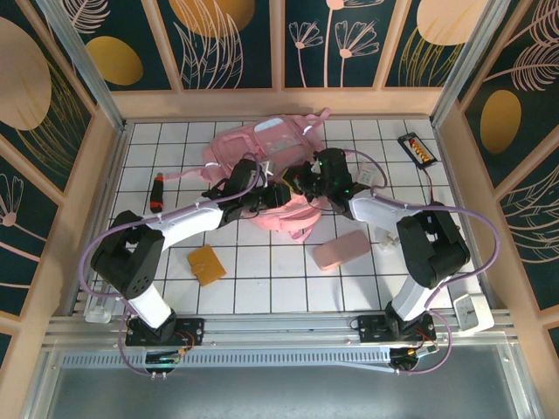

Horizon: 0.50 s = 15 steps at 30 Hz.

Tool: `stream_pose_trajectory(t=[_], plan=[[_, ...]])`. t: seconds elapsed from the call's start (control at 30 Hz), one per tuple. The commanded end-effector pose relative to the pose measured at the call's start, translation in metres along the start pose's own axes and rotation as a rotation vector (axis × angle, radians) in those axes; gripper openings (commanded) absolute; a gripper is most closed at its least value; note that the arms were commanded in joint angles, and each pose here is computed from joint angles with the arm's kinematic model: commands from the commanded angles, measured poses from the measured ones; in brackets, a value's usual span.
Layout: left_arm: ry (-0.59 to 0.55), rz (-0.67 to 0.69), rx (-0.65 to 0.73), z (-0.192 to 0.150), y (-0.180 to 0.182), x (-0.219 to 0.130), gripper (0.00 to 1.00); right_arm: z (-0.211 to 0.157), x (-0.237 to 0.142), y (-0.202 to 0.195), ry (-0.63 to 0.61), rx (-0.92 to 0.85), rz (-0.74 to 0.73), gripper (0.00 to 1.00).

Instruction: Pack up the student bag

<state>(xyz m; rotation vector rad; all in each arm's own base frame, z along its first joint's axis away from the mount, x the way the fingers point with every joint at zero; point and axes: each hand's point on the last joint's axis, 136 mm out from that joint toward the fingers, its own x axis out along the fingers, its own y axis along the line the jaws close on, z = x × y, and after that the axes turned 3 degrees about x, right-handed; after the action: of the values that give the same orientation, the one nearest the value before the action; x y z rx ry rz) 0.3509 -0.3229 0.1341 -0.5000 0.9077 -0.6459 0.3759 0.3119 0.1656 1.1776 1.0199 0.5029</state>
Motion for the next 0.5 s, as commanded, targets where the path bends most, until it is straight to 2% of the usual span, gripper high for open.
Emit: stream_pose_trajectory(t=[0.0,0.07,0.17,0.33,0.47], plan=[[-0.118,0.037,0.064,0.026,0.016,0.003,0.21,-0.044,-0.014,0.056,0.126,-0.004,0.183,0.00],[-0.127,0.079,0.066,0.023,0.027,0.003,0.10,-0.044,-0.014,0.057,0.124,0.005,0.190,0.00],[-0.143,0.103,0.083,0.019,0.036,-0.003,0.00,-0.042,-0.015,0.062,0.115,-0.006,0.188,0.00],[-0.173,0.090,0.135,0.021,0.032,-0.019,0.00,-0.031,-0.018,0.059,0.072,-0.061,0.137,0.00],[-0.173,0.134,0.178,0.022,0.038,-0.038,0.00,-0.013,-0.026,0.045,0.029,-0.116,0.069,0.00]])
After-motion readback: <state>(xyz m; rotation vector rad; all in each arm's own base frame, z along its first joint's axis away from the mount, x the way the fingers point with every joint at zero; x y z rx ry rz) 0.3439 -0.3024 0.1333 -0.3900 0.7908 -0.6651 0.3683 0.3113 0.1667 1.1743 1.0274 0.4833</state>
